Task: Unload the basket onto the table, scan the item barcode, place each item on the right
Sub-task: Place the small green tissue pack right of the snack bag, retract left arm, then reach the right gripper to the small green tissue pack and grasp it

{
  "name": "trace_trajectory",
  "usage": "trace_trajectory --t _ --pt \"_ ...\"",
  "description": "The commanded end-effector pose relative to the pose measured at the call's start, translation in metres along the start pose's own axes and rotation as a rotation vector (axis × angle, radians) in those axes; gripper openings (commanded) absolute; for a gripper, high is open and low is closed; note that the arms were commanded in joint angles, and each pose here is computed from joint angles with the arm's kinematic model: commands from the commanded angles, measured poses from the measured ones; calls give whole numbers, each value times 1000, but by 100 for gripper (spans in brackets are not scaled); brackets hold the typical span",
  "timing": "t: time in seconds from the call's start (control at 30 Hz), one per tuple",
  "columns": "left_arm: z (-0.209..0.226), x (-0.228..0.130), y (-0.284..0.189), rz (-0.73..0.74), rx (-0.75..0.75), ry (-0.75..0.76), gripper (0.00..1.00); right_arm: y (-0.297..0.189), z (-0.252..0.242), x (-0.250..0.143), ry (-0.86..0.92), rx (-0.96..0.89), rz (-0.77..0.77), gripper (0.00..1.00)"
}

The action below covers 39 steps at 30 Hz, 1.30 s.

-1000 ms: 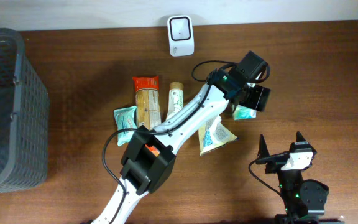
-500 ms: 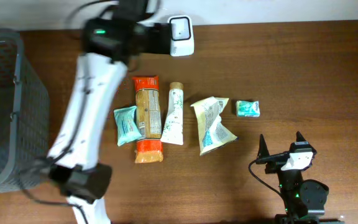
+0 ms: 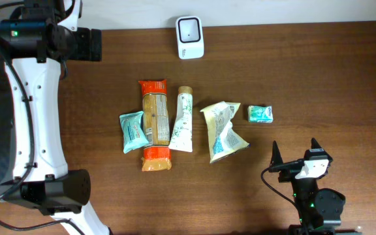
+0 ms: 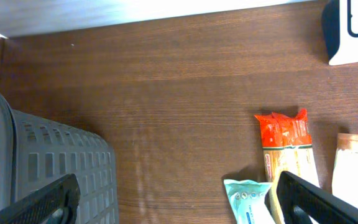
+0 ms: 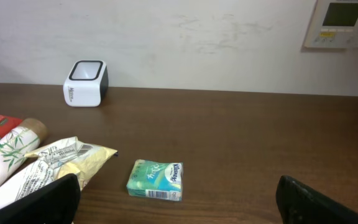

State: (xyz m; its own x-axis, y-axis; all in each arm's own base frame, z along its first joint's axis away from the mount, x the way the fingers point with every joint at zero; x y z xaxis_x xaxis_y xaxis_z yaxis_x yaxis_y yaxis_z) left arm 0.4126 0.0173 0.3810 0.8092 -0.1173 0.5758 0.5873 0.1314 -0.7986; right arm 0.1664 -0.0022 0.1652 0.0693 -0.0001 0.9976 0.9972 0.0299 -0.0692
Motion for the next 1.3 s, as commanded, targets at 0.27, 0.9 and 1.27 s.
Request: trace_trajectory --t 0.27,0.9,1.27 --pt "1 0 -16 -33 -8 15 99 0 -1 -2 11 -5 3 99" --pt "1 0 -15 -33 -8 14 99 37 12 181 119 181 549 98" --pt "1 0 -16 -33 -8 15 99 169 22 63 135 204 1091 78"
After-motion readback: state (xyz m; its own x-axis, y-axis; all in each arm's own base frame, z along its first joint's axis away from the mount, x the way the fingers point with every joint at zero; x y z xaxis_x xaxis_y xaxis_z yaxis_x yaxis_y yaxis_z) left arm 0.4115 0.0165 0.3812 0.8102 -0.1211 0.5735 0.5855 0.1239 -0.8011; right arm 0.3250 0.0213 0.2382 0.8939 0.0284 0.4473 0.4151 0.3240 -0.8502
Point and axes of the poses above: each gripper's point midway between its finger pads, its own y axis out along the fingers, its own z axis along the line the jaws close on, x = y × z, the point moved 8 cm from there along -y, back along the fingers, and after that the axes turned 1 degree about y, right-handed, at the moved point
